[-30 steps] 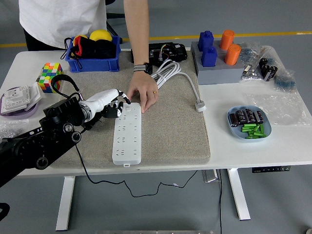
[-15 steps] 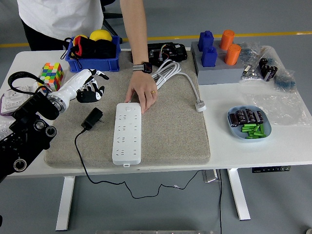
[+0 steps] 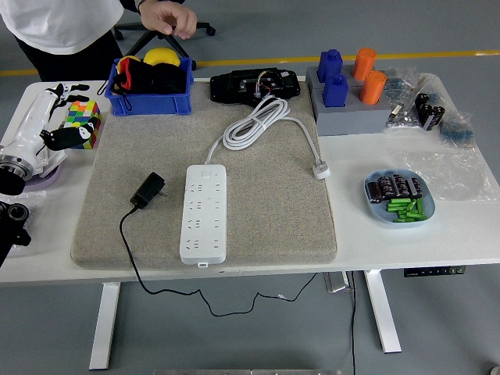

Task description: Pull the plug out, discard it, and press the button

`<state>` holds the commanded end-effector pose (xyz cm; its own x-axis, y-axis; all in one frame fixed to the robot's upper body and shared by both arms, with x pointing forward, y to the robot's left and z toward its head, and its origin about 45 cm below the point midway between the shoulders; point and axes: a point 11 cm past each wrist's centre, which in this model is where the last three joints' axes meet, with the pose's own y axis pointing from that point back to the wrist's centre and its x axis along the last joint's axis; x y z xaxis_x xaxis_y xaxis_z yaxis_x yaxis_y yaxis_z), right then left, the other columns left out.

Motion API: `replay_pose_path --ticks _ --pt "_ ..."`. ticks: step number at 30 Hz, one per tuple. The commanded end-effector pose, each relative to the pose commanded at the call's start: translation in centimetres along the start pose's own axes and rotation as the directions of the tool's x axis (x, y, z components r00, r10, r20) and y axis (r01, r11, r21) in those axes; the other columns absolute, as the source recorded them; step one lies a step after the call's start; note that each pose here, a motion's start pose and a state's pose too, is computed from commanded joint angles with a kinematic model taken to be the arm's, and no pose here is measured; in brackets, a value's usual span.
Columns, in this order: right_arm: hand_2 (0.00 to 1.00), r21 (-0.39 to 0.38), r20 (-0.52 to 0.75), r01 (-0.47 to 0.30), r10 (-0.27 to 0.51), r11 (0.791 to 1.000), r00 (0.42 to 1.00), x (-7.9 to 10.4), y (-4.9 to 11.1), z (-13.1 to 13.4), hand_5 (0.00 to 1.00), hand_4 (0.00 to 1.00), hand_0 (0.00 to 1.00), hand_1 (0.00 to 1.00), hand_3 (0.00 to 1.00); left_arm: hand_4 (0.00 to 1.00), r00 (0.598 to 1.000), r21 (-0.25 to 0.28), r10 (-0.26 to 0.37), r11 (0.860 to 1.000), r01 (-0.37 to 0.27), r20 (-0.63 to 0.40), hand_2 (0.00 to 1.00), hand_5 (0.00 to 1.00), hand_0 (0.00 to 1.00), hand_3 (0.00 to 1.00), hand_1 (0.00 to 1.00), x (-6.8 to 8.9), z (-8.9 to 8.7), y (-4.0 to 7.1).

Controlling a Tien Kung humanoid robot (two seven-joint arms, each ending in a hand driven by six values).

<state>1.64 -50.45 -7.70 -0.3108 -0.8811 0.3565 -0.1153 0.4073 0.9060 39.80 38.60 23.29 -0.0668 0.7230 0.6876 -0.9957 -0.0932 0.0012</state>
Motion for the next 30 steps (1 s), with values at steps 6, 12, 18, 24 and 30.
replay_pose_path --ticks 6,12,18,24,30 --pt "0.658 -0.001 -0.001 -0.003 0.003 1.000 1.000 0.1 0.0 0.0 0.604 0.748 0.724 0.678 0.650 0.661 0.998 0.034 0.057 0.998 -0.056 -0.031 0.741 0.004 0.817 0.793 0.797 1.7 -2.0 1.4" --pt "0.658 0.003 -0.005 -0.003 0.003 1.000 1.000 0.2 0.0 -0.2 0.604 0.749 0.723 0.677 0.651 0.659 0.993 0.043 0.102 0.994 -0.100 -0.054 0.738 0.002 0.814 0.786 0.791 3.0 -2.5 2.1" --pt "0.657 0.006 -0.005 0.001 -0.001 1.000 1.000 0.0 0.0 -0.5 0.604 0.749 0.724 0.678 0.650 0.668 0.993 0.029 0.108 0.994 -0.107 -0.056 0.735 0.022 0.812 0.789 0.790 3.4 -1.9 2.2" --pt "0.658 0.004 -0.007 0.000 0.000 1.000 1.000 0.1 0.0 -0.4 0.604 0.748 0.724 0.678 0.650 0.659 0.993 0.022 0.108 0.994 -0.106 -0.058 0.735 0.027 0.811 0.789 0.792 3.5 -1.6 2.3" --pt "0.657 0.002 -0.010 0.000 0.000 1.000 1.000 0.1 0.0 -0.3 0.605 0.749 0.724 0.678 0.650 0.663 0.993 0.025 0.103 0.994 -0.102 -0.055 0.734 0.021 0.809 0.786 0.793 3.5 -1.6 2.4"
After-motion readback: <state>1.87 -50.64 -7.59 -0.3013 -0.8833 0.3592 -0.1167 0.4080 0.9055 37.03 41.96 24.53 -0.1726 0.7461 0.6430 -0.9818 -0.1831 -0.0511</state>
